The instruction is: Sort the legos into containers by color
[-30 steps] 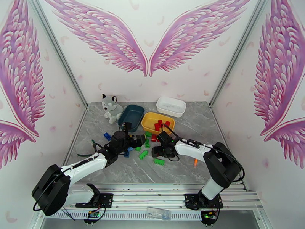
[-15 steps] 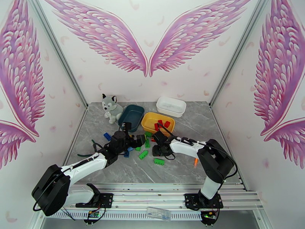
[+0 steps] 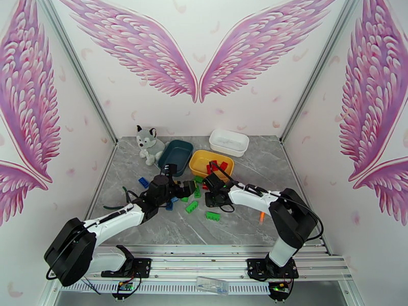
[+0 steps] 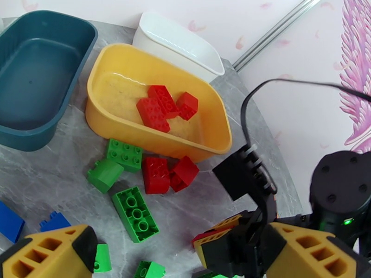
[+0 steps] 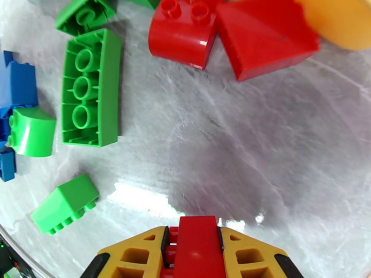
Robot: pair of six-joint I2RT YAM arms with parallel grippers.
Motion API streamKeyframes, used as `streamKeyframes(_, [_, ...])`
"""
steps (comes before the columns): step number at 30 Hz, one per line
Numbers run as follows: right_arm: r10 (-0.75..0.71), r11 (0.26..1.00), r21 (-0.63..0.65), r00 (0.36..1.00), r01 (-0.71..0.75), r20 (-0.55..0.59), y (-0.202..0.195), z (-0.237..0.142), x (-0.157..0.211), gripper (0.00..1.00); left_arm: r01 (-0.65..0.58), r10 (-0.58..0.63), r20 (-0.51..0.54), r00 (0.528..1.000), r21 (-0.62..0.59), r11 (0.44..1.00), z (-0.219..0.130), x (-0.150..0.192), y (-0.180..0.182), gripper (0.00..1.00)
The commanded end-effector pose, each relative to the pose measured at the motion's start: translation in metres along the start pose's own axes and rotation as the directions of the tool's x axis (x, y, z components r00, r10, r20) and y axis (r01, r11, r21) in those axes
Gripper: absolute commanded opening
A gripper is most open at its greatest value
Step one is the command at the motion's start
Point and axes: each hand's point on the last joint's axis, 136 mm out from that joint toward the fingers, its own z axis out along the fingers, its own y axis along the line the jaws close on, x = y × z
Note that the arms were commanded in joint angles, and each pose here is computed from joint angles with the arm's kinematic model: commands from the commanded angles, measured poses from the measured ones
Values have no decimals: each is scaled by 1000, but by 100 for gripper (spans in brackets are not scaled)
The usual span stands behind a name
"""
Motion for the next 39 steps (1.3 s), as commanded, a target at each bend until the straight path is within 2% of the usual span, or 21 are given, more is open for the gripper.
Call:
streamKeyframes(1, [-18,1000,19,995,16,96,4,-30,-27,18,-2,4,-22,1000,103,995,7,-2,-23,99])
streamKeyframes(5, [-18,999,48,981,9,195,4,-56,-60,18,7,0,-46,999,152,988,14,3,-31,99])
streamKeyframes(11, [3,995,97,955,-33,298,-4,-76,-112,18,8,-6,-14,1000,128,992,9,-1,-24,99])
streamKeyframes(18, [41,991,110,948,-79,315,-11,-65,-162,18,-5,-1,67,998,81,997,-10,-15,-16,99])
streamKeyframes(24, [66,986,127,949,-110,309,-11,-44,-201,22,-3,-1,91,996,46,999,-16,-19,-8,99])
streamKeyframes(27, [76,981,149,954,-124,291,-14,-30,-212,27,-2,-2,84,996,44,999,-15,-19,-8,99])
streamKeyframes(32, [94,978,155,955,-142,281,-18,-19,-222,47,3,-6,76,997,36,999,-12,-17,-5,99])
streamKeyframes(35, [87,978,158,956,-135,279,-19,-22,-220,55,5,-7,72,997,32,999,-11,-15,-4,99])
streamKeyframes(39, [74,982,146,955,-120,288,-21,-38,-211,56,5,-7,74,997,23,1000,-12,-16,-3,99])
